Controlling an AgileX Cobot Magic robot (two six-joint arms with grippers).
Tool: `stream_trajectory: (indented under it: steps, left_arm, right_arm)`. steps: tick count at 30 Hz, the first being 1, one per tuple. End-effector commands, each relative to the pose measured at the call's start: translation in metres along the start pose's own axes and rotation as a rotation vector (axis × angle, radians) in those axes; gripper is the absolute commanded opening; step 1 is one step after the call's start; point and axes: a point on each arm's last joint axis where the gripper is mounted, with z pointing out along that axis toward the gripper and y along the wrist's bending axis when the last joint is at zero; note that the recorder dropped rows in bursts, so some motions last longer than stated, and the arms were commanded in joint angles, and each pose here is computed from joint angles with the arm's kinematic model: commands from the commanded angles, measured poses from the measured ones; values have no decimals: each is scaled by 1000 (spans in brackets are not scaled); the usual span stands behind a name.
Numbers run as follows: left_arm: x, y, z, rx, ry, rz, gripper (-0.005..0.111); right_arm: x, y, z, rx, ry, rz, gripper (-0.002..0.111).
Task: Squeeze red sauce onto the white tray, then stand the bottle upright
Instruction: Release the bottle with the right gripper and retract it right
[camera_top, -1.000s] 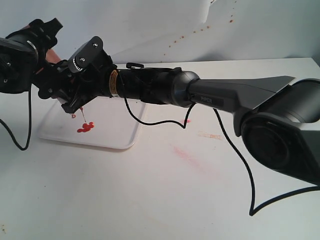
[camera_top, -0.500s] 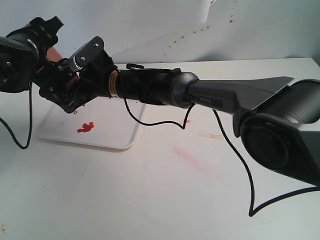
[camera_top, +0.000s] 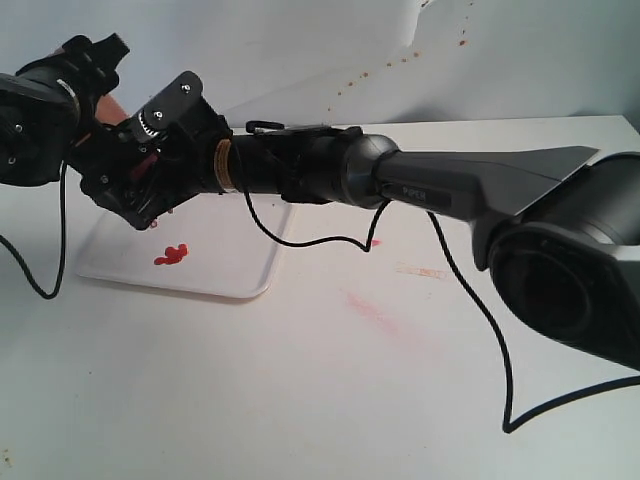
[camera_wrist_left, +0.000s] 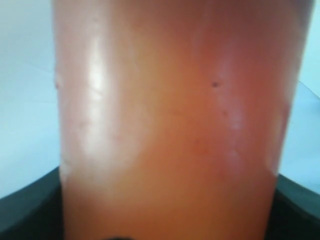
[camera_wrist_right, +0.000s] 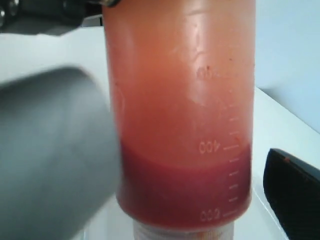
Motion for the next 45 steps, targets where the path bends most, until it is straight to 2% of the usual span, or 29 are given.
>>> stream_trajectory:
  steps: [1, 2, 3, 7, 9, 13, 15, 18, 27, 32, 39, 42, 45]
  left_arm:
    - [-8, 6, -3, -32, -43, -20, 0]
    - [-7, 6, -3, -28, -37, -20, 0]
    - [-6, 5, -3, -18, -21, -22, 0]
    - [-2, 2, -2, 3, 8, -69, 0]
    - [0, 0, -1, 13, 21, -111, 0]
    - [0, 0, -1, 14, 20, -202, 0]
    - [0, -1, -1, 16, 20, -265, 0]
    - [-1, -2, -1, 27, 14, -286, 0]
    - [-1, -2, -1, 27, 14, -284, 0]
    - [0, 0, -1, 12, 21, -263, 0]
    - [0, -1, -1, 14, 19, -304, 0]
    - [0, -1, -1, 15, 21, -372, 0]
    - [0, -1, -1, 14, 22, -456, 0]
  right_arm:
    - [-37, 6, -15, -16, 48, -21, 105]
    - [-39, 6, -18, -18, 82, -24, 105]
    - [-44, 4, -26, -32, 77, 109, 105]
    - [-48, -11, -48, -69, 80, 182, 105]
    - [-42, -26, -67, -81, 98, 284, 105]
    - [-13, -40, -101, -268, 158, 429, 105]
    - [0, -47, -115, -316, 176, 485, 105]
    - [18, -65, -136, -315, 187, 549, 105]
    - [74, -132, -218, -104, 180, 723, 105]
    - [113, -164, -284, 54, 156, 847, 105]
    - [153, -172, -348, 174, 116, 947, 105]
    - [163, -177, -366, 254, 88, 931, 102]
    - [174, -181, -373, 351, 138, 878, 95]
